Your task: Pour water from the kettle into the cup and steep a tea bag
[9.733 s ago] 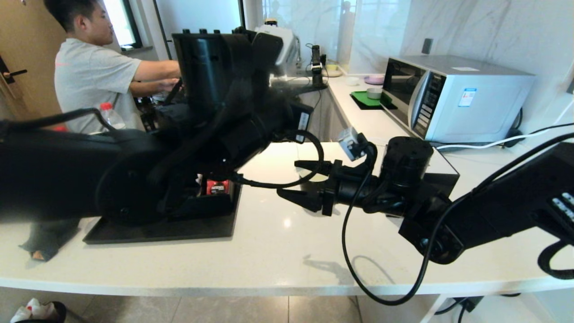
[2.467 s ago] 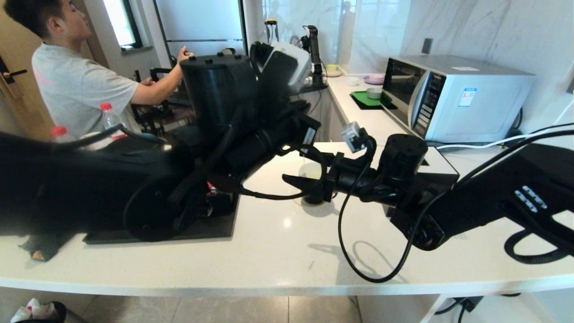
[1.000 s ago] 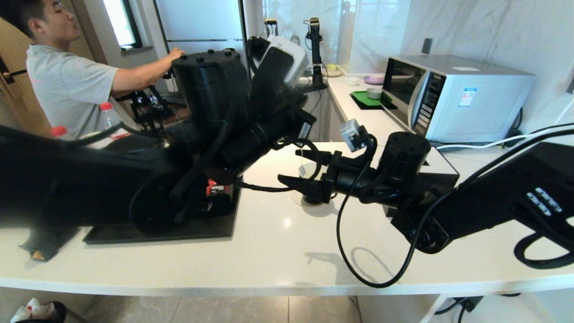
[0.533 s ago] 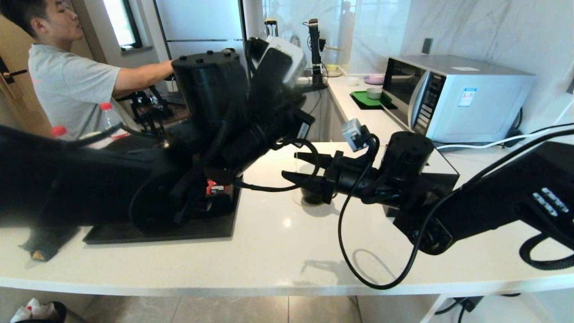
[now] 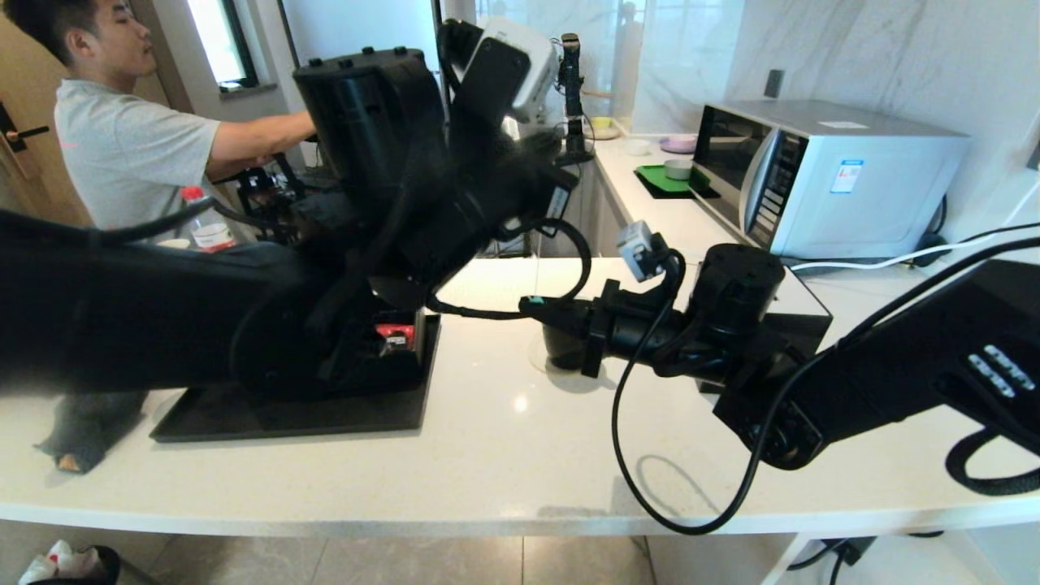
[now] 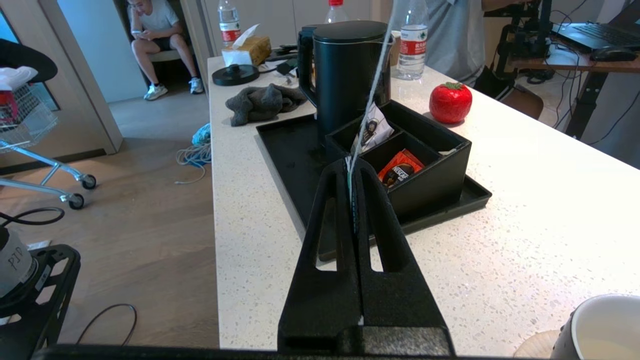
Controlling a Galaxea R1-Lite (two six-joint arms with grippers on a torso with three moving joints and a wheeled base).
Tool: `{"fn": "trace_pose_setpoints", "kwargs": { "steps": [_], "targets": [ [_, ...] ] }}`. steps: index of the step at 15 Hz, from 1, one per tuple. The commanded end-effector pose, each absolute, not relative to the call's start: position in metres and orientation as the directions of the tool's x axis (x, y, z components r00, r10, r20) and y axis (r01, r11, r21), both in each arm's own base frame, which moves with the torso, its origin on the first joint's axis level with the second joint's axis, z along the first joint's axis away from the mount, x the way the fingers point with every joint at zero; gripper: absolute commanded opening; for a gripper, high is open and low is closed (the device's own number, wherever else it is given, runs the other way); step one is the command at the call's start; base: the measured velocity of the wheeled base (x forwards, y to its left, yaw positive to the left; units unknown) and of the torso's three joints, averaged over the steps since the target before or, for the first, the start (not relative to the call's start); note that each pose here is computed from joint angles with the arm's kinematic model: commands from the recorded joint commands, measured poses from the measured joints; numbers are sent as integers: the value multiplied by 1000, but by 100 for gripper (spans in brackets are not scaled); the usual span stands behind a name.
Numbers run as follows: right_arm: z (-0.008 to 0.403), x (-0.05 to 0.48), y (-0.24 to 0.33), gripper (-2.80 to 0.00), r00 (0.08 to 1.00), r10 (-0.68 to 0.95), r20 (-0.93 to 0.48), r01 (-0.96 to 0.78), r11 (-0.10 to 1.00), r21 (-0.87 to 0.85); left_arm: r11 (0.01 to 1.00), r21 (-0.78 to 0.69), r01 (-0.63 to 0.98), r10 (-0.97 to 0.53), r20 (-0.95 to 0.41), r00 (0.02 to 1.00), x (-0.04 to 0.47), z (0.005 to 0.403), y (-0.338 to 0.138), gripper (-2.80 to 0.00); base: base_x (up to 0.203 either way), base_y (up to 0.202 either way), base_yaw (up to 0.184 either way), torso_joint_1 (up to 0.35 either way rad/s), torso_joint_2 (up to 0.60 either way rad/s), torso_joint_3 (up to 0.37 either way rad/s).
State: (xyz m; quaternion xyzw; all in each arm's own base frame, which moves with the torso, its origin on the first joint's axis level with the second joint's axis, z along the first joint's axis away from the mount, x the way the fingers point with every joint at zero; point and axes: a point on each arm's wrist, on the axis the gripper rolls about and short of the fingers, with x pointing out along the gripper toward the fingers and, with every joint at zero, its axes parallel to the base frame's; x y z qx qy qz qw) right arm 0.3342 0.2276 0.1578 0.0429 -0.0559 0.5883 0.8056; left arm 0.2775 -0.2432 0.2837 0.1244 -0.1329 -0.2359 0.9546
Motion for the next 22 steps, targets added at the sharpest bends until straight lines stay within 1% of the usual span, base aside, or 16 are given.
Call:
{"fn": "trace_pose_setpoints", "kwargs": {
  "steps": [1, 4, 8, 15, 18, 22],
  "targets": [
    [160, 334, 228, -280, 297, 943, 149, -954, 301, -3, 858, 300, 417, -484, 199, 852, 277, 284, -244, -280, 0, 0, 0, 0, 0, 0],
    [162, 334, 227, -280, 298, 942, 151, -953, 302, -4, 857, 300, 419, -485, 196, 852, 275, 283, -246, -280, 0, 0, 0, 0, 0, 0],
    [165, 337, 221, -280, 320, 934, 157, -946, 325, -7, 847, 310, 431, -491, 149, 858, 267, 271, -242, -280, 0, 0, 0, 0, 0, 0],
    [176, 356, 201, -280, 379, 909, 176, -922, 387, -17, 819, 329, 471, -517, 64, 854, 229, 251, -232, -280, 0, 0, 0, 0, 0, 0],
    [185, 360, 201, -280, 378, 906, 191, -920, 390, -28, 819, 326, 472, -514, 55, 856, 213, 250, -239, -280, 0, 0, 0, 0, 0, 0],
    [196, 363, 203, -280, 375, 904, 206, -919, 391, -41, 816, 327, 476, -514, 33, 857, 207, 243, -237, -280, 0, 0, 0, 0, 0, 0]
  ]
}}
